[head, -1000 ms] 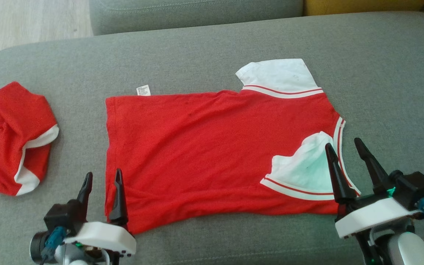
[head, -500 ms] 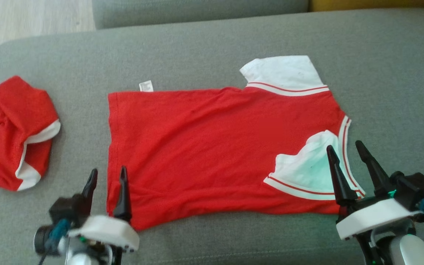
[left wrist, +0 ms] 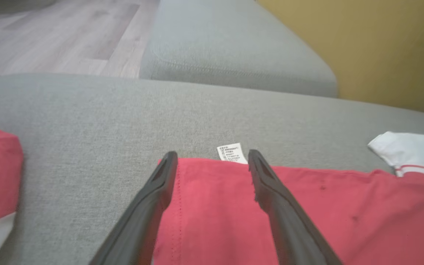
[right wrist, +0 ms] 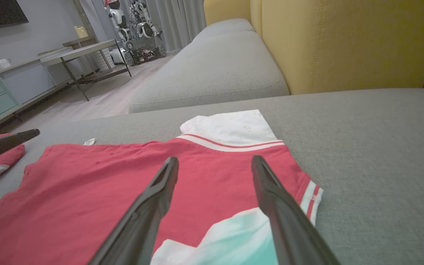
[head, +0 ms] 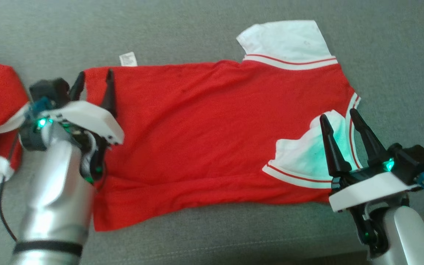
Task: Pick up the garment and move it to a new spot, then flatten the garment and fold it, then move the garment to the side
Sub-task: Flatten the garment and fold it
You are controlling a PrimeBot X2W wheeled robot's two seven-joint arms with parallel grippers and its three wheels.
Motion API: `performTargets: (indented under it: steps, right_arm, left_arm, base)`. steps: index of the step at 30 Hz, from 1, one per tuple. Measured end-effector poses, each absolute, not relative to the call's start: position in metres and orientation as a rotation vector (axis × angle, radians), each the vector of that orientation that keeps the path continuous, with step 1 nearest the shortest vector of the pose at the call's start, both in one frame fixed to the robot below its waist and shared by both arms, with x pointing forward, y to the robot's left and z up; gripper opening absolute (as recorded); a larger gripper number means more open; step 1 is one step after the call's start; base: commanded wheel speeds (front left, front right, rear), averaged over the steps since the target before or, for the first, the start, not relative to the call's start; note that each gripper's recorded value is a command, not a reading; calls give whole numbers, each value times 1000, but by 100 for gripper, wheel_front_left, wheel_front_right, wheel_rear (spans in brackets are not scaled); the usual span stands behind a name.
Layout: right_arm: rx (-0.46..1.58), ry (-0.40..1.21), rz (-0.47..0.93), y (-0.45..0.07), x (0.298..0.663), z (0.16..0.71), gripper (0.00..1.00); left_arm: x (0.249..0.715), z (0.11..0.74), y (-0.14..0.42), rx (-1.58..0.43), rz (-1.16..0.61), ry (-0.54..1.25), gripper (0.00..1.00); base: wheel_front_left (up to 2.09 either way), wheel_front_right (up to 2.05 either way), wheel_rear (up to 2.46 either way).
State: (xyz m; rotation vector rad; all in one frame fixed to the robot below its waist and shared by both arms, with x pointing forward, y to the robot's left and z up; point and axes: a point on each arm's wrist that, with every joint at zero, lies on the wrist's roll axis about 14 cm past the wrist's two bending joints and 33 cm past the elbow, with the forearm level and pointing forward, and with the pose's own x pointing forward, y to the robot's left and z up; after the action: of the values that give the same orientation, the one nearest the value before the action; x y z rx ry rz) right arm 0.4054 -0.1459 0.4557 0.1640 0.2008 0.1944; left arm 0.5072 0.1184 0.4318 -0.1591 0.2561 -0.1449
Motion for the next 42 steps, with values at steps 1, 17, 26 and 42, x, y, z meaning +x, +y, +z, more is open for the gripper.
performTargets:
  steps: [1,17,26,42]
  right_arm:
    - [167,205,191,-147,407,453,100]
    - [197,254,164,-154,410,432,100]
    - [148,243,130,-180,438,433,100]
    - [24,312,222,-171,584,434,100]
  left_arm:
    - [511,421,120,-154,-137,296,100]
    - [532,364,130,-167,-113,546,0]
    - [532,366,131,-164,-116,527,0]
    - [545,371,126,-167,-148,474,0]
  base:
    - [0,0,0]
    - [0,0,0]
    - [0,0,0]
    - [0,0,0]
